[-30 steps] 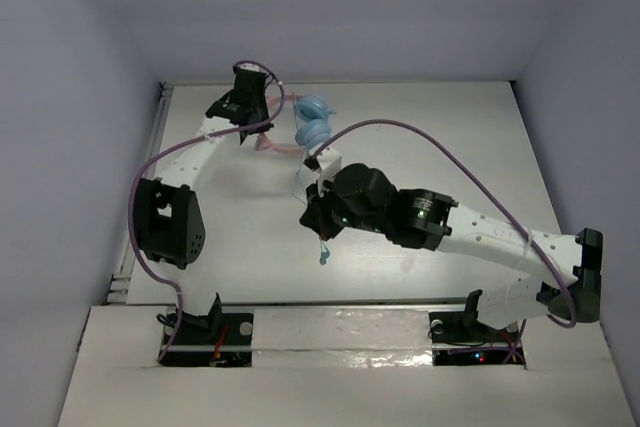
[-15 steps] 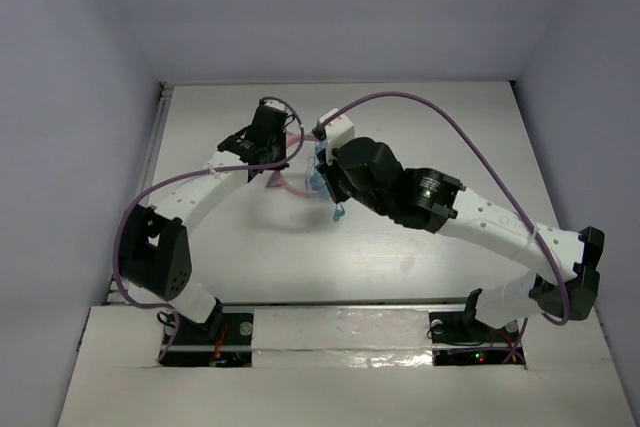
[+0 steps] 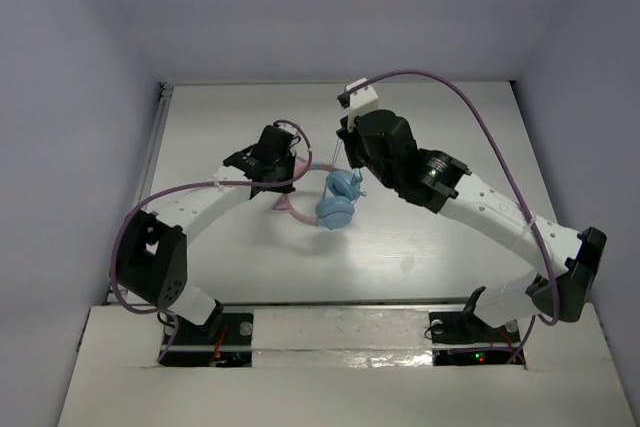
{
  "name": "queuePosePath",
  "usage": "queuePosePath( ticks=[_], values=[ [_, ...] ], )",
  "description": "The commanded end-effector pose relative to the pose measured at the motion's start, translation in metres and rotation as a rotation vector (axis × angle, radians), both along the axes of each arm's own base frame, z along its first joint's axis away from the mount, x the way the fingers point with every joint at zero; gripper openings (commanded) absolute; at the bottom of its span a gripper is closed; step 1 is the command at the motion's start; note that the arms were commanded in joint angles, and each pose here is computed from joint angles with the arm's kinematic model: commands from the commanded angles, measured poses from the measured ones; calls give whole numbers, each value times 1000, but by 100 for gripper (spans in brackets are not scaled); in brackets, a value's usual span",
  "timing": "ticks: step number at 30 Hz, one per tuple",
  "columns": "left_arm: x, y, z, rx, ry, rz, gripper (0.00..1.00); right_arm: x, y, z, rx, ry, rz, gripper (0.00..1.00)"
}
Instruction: Wrap the headphones
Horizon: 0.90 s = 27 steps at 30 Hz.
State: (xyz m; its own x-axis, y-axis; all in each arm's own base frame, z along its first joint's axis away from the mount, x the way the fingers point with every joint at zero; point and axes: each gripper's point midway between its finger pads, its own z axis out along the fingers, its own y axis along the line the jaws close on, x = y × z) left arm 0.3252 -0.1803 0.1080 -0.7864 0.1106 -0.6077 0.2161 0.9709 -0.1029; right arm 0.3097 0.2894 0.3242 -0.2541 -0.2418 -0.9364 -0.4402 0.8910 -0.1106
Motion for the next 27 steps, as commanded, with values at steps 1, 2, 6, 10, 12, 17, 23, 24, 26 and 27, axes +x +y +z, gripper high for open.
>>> queuePosePath(
  ticks=[1,2,6,10,12,17,23,24,26,27],
  values=[
    [2,-24,32,-101,-94,-68,0,28,-7,25,65,-89,-60,0],
    [-2,-34,33,-124,-91,-106,0,32,-6,26,72,-91,-60,0],
    [-7,-43,40,-145,-100,-136,0,52,-14,18,13,-111,-102,0],
    [-10,-47,53,-178,-123,-164,0,69,-34,4,-22,-113,-183,0],
    [-12,-49,60,-192,-135,-184,0,73,-42,-5,-27,-107,-209,0],
    [-11,-50,62,-178,-148,-220,0,80,-61,-18,-43,-118,-284,0],
    [-12,-49,72,-169,-171,-239,0,87,-79,-45,-59,-95,-356,0],
    [-13,-49,76,-175,-180,-245,0,87,-77,-49,-58,-89,-357,0],
    [-15,-54,83,-207,-194,-266,0,90,-79,-58,-58,-78,-362,0],
    [-17,-55,88,-221,-202,-271,0,89,-78,-62,-61,-72,-355,0]
  ],
)
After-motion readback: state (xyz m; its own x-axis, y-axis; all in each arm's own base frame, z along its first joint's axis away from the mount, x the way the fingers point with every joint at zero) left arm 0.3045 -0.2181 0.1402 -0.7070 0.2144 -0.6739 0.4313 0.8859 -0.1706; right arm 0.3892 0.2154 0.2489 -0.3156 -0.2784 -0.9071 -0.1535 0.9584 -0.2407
